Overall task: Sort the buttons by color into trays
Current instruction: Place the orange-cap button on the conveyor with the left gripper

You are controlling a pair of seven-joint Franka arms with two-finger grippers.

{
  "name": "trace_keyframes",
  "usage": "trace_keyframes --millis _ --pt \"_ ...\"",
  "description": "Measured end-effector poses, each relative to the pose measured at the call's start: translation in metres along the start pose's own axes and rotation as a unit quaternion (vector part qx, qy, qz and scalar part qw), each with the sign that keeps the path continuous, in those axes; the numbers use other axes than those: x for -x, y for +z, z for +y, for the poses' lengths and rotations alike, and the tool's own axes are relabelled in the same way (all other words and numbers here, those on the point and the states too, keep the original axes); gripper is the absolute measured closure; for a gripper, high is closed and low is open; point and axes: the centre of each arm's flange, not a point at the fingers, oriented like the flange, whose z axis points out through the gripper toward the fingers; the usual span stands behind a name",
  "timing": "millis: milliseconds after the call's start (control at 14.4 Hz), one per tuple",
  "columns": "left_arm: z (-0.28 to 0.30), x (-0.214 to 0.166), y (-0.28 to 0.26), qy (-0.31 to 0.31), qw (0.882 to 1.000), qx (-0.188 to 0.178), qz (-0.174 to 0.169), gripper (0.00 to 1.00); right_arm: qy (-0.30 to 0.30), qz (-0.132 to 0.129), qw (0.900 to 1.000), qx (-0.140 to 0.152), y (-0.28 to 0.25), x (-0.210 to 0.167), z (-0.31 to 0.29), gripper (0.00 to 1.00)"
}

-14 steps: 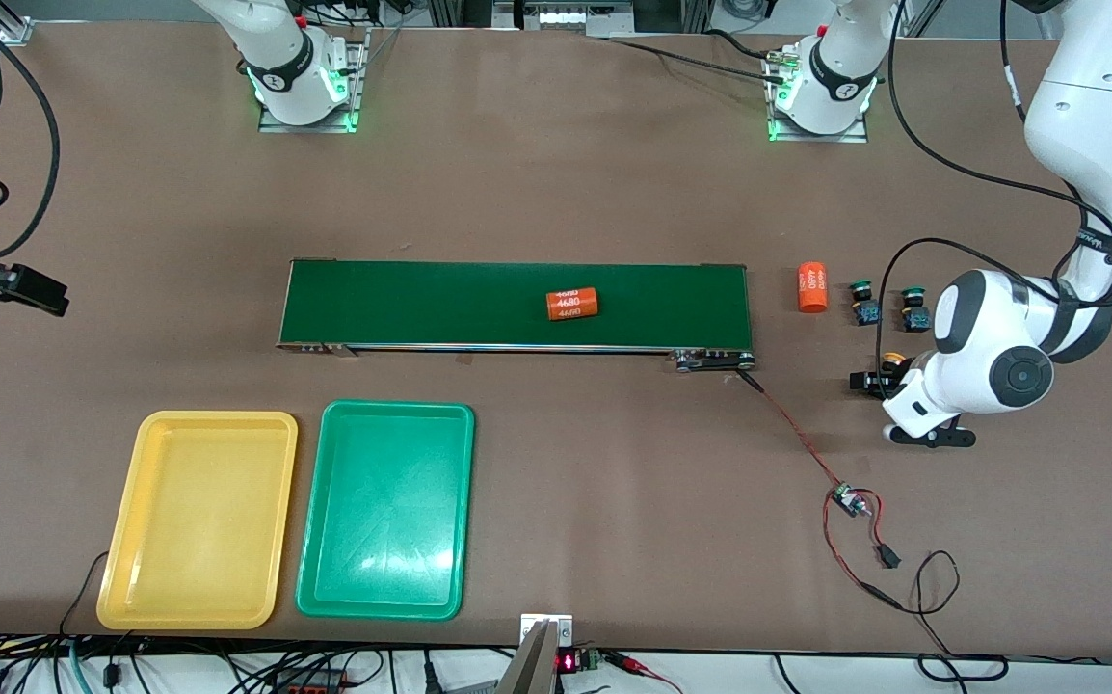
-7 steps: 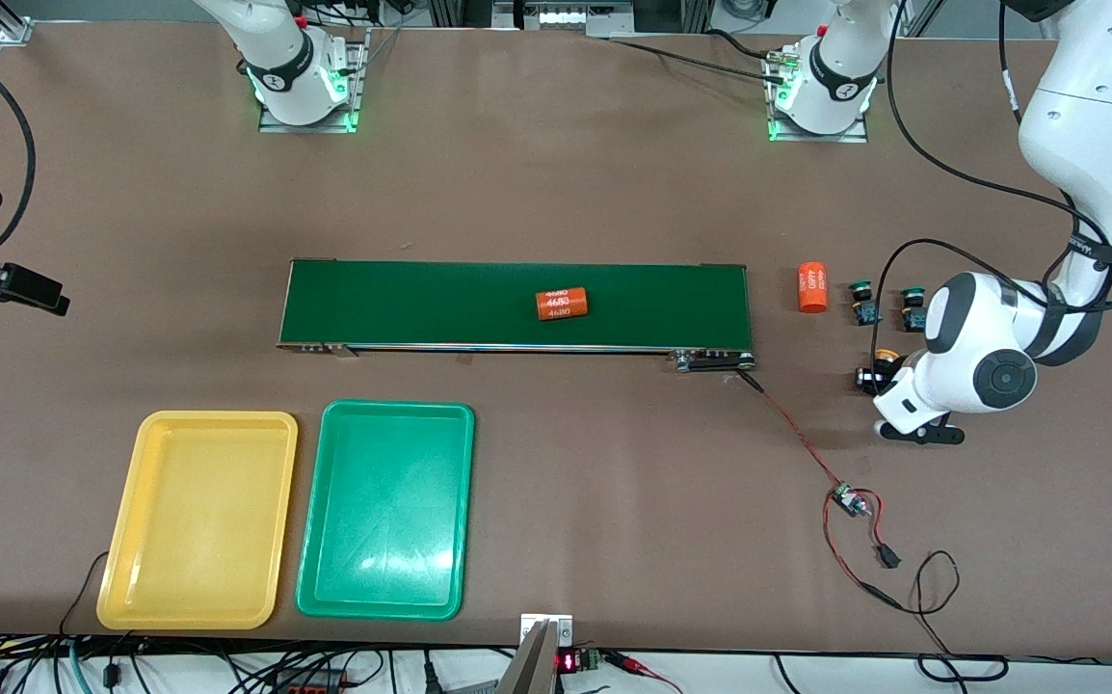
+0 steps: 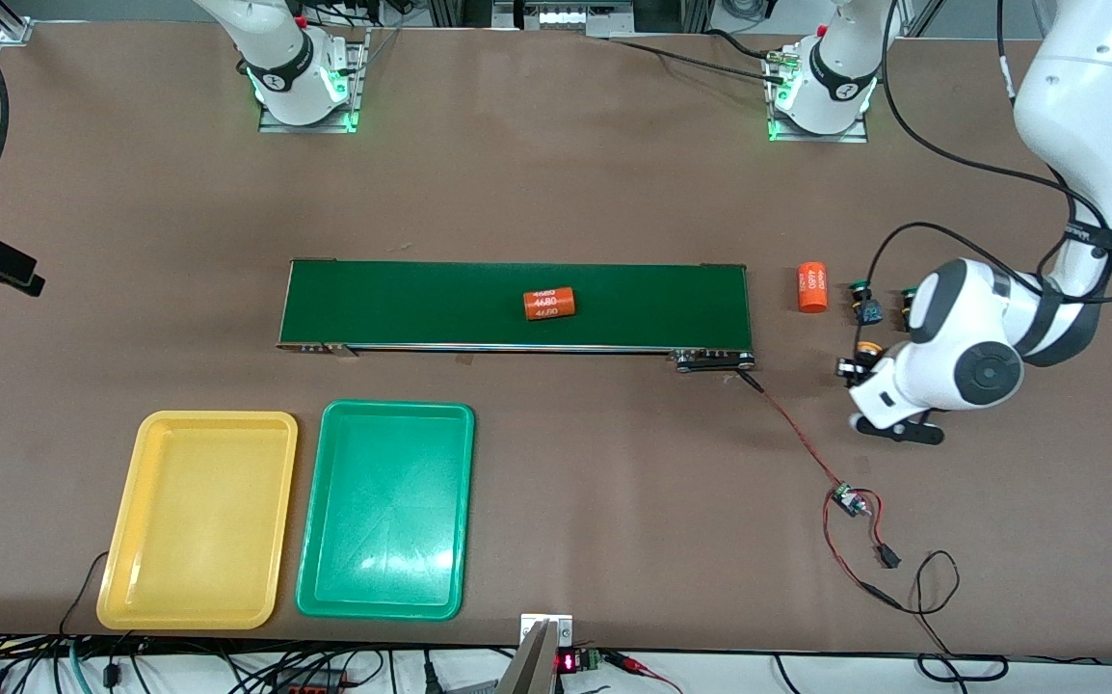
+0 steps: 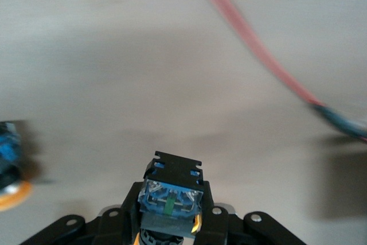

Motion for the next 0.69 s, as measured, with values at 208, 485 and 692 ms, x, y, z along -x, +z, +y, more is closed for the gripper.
trace_keyframes --millis 208,485,692 --pt "0.085 0.023 -0.036 -0.027 0.999 0.032 -0.025 0.58 -0.001 -0.006 1.000 0.000 0.004 0.003 0.000 0.00" --pt "0.155 0.042 -0.040 -0.077 0.994 0.059 -0.046 0.58 -0.004 -0.001 1.000 -0.002 0.007 0.012 -0.002 0.00" --pt "0.191 0.044 -0.017 -0.106 0.991 0.070 -0.042 0.58 -0.015 -0.001 1.000 -0.003 0.001 0.023 -0.001 0.00"
